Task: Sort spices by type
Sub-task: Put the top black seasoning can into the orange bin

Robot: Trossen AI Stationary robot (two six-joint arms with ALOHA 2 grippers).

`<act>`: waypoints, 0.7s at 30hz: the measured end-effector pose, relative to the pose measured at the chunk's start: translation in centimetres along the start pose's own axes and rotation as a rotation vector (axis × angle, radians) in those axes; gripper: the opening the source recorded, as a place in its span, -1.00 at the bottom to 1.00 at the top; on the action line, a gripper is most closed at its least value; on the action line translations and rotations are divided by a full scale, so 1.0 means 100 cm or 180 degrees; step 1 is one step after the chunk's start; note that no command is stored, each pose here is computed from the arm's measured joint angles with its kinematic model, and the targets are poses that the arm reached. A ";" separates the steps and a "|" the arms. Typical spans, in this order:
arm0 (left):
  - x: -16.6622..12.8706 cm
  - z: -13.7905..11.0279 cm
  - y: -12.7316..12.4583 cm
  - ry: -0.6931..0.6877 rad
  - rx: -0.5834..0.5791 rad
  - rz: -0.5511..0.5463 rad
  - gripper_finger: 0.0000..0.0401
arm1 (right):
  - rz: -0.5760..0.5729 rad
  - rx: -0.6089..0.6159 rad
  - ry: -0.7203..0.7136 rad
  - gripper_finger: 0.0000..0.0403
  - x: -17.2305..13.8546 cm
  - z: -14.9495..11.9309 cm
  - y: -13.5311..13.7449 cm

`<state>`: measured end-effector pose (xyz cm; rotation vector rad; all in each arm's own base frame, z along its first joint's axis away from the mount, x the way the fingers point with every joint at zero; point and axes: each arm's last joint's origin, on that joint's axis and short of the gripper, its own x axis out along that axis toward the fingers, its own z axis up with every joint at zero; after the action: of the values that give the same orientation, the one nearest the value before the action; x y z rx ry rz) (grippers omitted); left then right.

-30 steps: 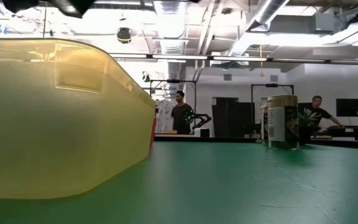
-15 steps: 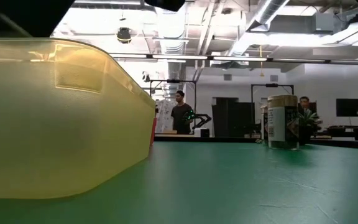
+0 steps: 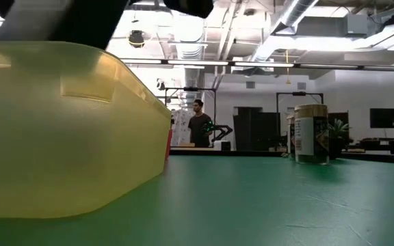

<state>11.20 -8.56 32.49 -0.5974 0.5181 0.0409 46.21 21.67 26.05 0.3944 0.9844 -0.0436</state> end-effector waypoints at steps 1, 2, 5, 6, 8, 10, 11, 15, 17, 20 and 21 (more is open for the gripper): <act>0.000 0.000 0.000 0.0001 0.0001 0.0001 0.83 | 0.0001 -0.0001 -0.0010 -0.12 0.004 0.001 -0.001; 0.000 0.000 0.000 0.0001 0.0002 0.0002 0.83 | 0.0010 -0.0014 -0.0021 -0.11 0.005 0.001 -0.001; 0.000 0.000 0.000 0.0004 0.0006 0.0007 0.83 | -0.0027 -0.0053 0.0018 -0.11 0.020 -0.002 -0.003; 0.000 0.000 0.000 0.0005 0.0006 0.0007 0.83 | -0.0033 -0.0049 0.0030 -0.11 0.023 -0.002 -0.004; 0.000 0.000 0.000 0.0008 0.0010 0.0012 0.83 | -0.0097 -0.0045 0.0098 -0.11 0.025 -0.004 -0.006; 0.000 0.000 0.000 0.0009 0.0012 0.0015 0.83 | -0.0124 -0.0014 0.0015 -0.12 0.026 -0.002 -0.007; 0.000 0.000 0.000 0.0009 0.0013 0.0016 0.83 | -0.0175 -0.0036 -0.0004 -0.13 0.025 -0.001 -0.008; 0.000 0.000 0.001 -0.0011 0.0016 0.0031 0.83 | -0.0251 -0.0262 0.0035 -0.14 0.025 -0.004 -0.009; 0.000 0.000 0.001 -0.0021 0.0016 0.0038 0.83 | -0.0248 -0.0377 0.0044 -0.14 0.025 -0.005 -0.008; 0.000 0.000 0.001 -0.0026 0.0018 0.0048 0.83 | -0.0224 -0.0467 0.0031 -0.10 0.025 -0.004 -0.007; 0.000 0.000 0.001 -0.0034 0.0018 0.0053 0.83 | -0.0227 -0.0473 0.0028 -0.07 0.025 -0.004 -0.008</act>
<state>11.19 -8.48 32.43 -0.5870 0.5128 0.0584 47.13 21.42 23.57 0.2234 1.0033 -0.0331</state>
